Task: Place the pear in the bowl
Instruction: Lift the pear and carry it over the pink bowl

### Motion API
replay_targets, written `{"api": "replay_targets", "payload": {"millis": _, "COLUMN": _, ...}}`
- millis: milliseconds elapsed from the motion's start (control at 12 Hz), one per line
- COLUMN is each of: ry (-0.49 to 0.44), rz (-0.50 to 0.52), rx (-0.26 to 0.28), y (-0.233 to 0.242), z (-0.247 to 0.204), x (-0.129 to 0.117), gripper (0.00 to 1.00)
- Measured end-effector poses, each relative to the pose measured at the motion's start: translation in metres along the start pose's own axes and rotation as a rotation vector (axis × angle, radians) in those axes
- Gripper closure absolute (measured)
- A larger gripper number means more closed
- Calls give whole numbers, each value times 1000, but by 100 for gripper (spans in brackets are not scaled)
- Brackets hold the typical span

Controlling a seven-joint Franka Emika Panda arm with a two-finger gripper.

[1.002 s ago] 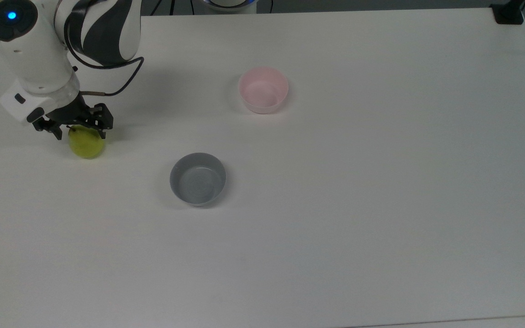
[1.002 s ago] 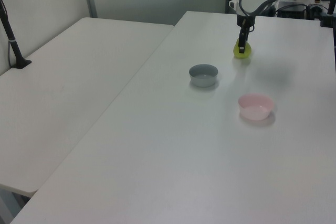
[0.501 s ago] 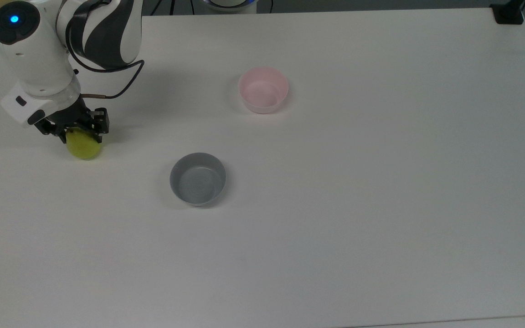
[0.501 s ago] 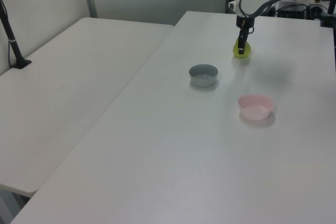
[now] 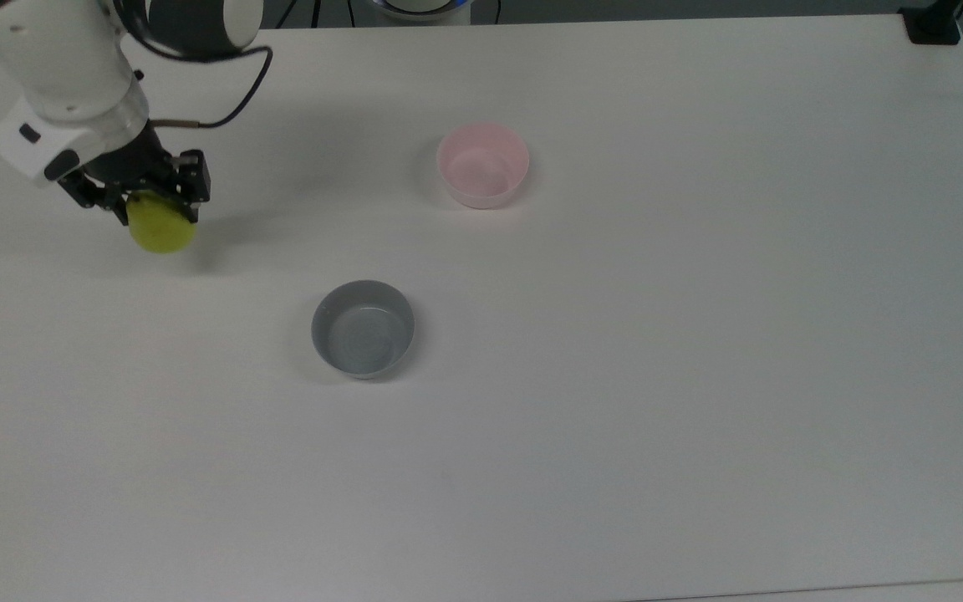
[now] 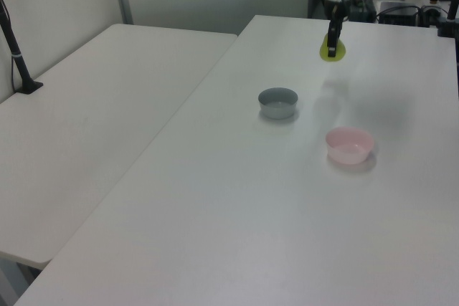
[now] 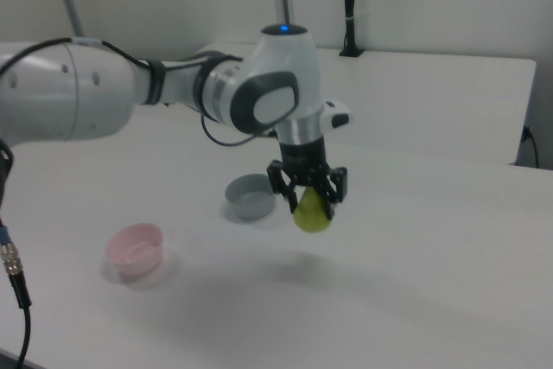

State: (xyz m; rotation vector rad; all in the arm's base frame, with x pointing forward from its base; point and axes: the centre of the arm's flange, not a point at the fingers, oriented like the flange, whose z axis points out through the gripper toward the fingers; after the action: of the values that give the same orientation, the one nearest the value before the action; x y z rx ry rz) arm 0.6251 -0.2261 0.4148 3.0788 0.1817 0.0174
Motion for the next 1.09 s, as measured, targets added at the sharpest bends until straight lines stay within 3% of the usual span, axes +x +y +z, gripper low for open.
{"api": "replay_targets", "payload": {"millis": 334, "ry": -5, "rz": 16, "rx": 26, "y": -43, "z": -80, "x": -13, "gripper": 28}}
{"api": "replay_targets", "payload": {"millis": 1086, "ry": -28, "rz": 15, "rx": 51, "y": -172, "z": -187, "x": -36, "gripper": 28}}
